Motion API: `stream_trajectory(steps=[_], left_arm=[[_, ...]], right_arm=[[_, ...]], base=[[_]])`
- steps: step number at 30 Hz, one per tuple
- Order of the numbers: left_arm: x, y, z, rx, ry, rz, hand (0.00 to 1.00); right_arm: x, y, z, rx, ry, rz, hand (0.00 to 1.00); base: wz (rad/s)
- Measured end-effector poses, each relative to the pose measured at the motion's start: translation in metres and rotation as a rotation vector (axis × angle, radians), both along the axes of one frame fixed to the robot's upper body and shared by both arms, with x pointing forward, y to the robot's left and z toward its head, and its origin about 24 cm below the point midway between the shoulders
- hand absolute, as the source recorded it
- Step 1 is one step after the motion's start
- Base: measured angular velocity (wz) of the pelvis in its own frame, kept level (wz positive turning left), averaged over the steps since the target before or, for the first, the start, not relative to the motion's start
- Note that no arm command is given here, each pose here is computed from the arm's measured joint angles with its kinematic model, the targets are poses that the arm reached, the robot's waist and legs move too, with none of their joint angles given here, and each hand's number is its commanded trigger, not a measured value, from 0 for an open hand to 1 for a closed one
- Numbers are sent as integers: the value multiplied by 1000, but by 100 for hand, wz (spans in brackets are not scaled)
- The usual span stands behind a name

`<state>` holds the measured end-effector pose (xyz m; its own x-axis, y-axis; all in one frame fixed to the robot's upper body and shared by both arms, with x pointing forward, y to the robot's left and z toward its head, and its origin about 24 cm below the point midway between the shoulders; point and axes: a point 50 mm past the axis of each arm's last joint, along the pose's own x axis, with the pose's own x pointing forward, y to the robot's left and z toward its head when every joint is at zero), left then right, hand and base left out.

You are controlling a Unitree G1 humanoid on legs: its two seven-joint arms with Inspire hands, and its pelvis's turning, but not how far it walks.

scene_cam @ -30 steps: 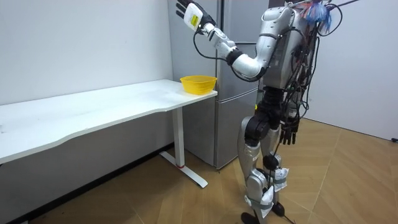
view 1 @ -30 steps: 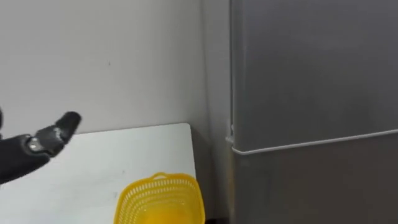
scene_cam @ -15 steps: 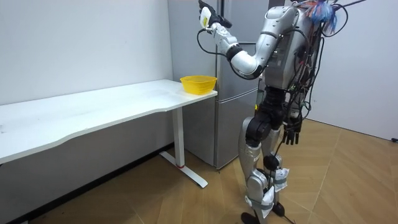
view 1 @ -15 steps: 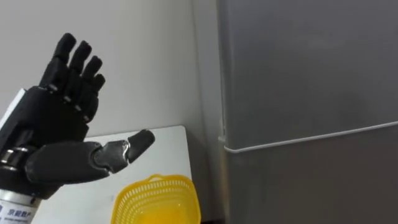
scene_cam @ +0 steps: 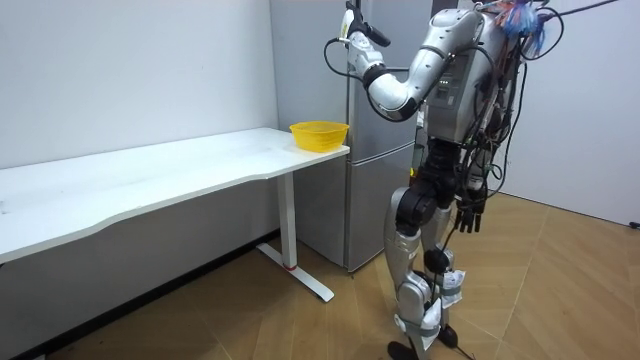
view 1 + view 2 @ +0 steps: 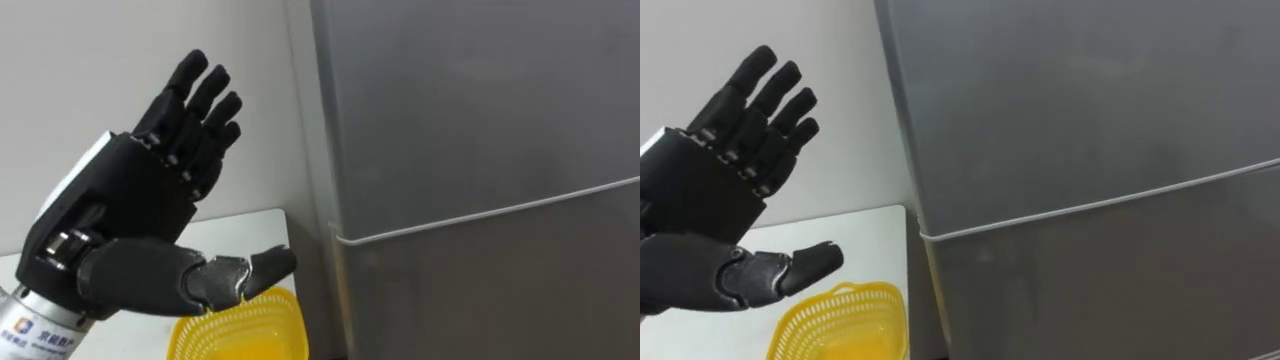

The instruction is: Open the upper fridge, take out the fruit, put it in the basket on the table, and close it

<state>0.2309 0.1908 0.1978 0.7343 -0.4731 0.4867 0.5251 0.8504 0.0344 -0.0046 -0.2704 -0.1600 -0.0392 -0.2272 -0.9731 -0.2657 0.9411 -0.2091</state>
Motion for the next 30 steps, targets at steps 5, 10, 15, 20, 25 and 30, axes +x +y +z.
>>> stream_trajectory(steps=[5,10,15,20,25,30], left_arm=[[2,-5,-5,12,29,-38,0],[2,-17,-13,46,54,-135,0],[2,-26,-19,82,79,-201,0],[3,-27,-20,81,85,-204,0],[5,-32,-23,86,110,-224,0],[7,-33,-24,87,118,-224,0]], right_arm=[[1,-2,0,-4,0,1,0],[4,-8,2,-14,6,6,0],[9,-13,4,-10,16,9,0],[10,-14,4,-11,15,8,0],[16,-14,4,-13,11,9,0],[19,-14,4,-17,4,11,0]], base=[[0],[-3],[0],[1],[0],[0]])
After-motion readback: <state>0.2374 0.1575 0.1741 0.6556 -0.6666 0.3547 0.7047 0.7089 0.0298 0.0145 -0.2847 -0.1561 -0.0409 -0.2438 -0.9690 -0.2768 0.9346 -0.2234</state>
